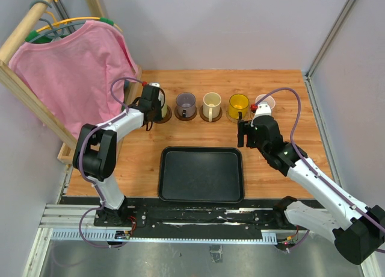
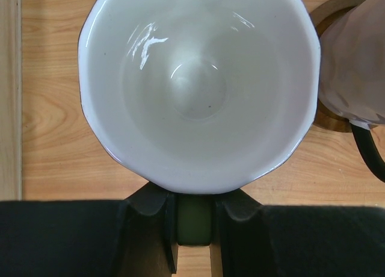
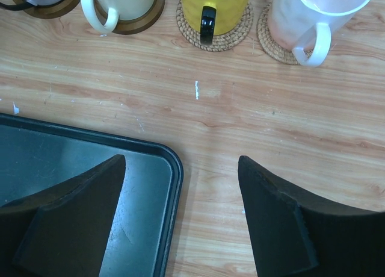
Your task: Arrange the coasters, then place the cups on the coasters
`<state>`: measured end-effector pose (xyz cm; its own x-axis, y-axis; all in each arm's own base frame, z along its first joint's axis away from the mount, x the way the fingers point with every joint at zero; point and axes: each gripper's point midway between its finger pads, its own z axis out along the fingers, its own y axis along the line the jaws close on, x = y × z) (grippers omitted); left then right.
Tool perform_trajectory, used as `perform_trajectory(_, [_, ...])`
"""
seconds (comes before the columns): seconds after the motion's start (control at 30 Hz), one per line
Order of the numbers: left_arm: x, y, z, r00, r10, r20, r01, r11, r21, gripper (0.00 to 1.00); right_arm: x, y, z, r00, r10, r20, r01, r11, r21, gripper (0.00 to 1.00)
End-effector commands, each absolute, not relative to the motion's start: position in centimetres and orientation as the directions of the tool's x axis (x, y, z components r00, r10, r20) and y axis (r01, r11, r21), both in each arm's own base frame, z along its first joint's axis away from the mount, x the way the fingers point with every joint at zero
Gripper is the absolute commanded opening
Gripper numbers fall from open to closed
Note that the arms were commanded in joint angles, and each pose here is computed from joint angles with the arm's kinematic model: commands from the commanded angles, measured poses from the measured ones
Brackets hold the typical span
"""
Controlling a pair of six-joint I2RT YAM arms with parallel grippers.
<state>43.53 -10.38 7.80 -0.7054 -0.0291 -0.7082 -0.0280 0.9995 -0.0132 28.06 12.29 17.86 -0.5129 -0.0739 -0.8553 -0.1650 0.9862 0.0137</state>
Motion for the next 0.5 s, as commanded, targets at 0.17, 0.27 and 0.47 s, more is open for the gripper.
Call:
perform_trajectory(0.17, [43.8, -10.4, 9.5, -0.672, -0.057, -0.738, -0.037, 0.998, -0.043, 0.57, 28.1, 12.4, 17.2, -0.524, -0.056, -0.85, -0.164, 0.986, 0.036, 0.77])
perform_trajectory(0.27, [43.8, -10.4, 9.3, -0.672, -0.06, -0.738, -0.038, 0.998, -0.046, 0.7, 28.0, 12.4, 17.2, -0.525, -0.057, -0.849, -0.165, 0.986, 0.036, 0.77])
perform_trajectory(0.47, [43.7, -10.3, 10.4, -0.657, -0.063, -0.751, -0.041, 0.998, -0.047, 0.78, 28.1, 12.4, 17.3, -0.523, -0.061, -0.85, -0.168, 0.985, 0.032, 0.77])
